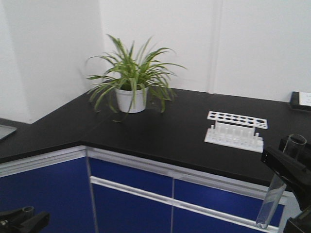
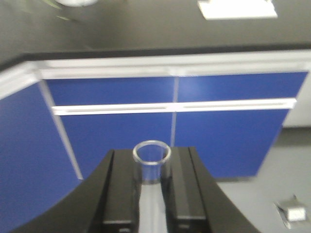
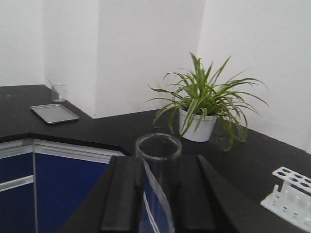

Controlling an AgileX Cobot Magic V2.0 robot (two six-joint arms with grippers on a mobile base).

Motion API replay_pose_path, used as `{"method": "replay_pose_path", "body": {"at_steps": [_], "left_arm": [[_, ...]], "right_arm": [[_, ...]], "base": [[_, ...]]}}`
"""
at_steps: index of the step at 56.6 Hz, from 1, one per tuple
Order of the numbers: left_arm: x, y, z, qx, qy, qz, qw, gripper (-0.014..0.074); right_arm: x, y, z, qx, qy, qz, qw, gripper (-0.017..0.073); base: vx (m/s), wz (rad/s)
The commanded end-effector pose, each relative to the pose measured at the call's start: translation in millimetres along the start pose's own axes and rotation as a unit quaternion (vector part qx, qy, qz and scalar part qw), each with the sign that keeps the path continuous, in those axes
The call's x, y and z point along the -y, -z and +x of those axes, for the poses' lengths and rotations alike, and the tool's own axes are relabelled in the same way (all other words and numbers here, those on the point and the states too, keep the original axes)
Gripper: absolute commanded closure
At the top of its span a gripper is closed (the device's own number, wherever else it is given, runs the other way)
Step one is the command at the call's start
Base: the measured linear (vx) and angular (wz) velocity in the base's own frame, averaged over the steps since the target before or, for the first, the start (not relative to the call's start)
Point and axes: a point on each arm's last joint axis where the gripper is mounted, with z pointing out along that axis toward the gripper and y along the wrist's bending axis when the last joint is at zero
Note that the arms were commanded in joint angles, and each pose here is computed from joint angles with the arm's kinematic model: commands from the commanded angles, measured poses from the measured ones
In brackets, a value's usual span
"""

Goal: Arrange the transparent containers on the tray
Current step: 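Drive the base to the counter with the yellow tray, holding both tubes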

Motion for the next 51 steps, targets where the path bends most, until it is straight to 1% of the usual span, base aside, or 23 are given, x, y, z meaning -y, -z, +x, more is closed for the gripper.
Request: {"method": "replay_pose_path", "body": {"at_steps": [1, 16, 21, 51], "left_arm": [[4.2, 13.3, -21.3, 0.072, 0.006, 0.018, 0.997, 0.0597], [5.1, 46.2, -34.5, 0.141, 0.006, 0.024, 0.990, 0.0597], [5.3, 52.9, -36.5, 0.155, 0.006, 0.025, 0.988, 0.0597], [5.5, 57.3, -37.8, 0.164, 0.005, 0.026, 0.986, 0.0597]], "right_arm": [[0.0, 1.0, -11.9, 0.021, -0.005, -0.004, 1.000, 0.0572], [-0.1, 1.0, -11.9, 0.021, -0.005, -0.004, 1.000, 0.0572], [-0.1, 1.0, -11.9, 0.021, -0.005, -0.004, 1.000, 0.0572], [-0.1, 1.0, -11.9, 0.021, -0.005, -0.004, 1.000, 0.0572]], "base": [[-0.21, 0.36], [-0.19, 0.33], [-0.15, 0.29], [-0.10, 0.25]]}}
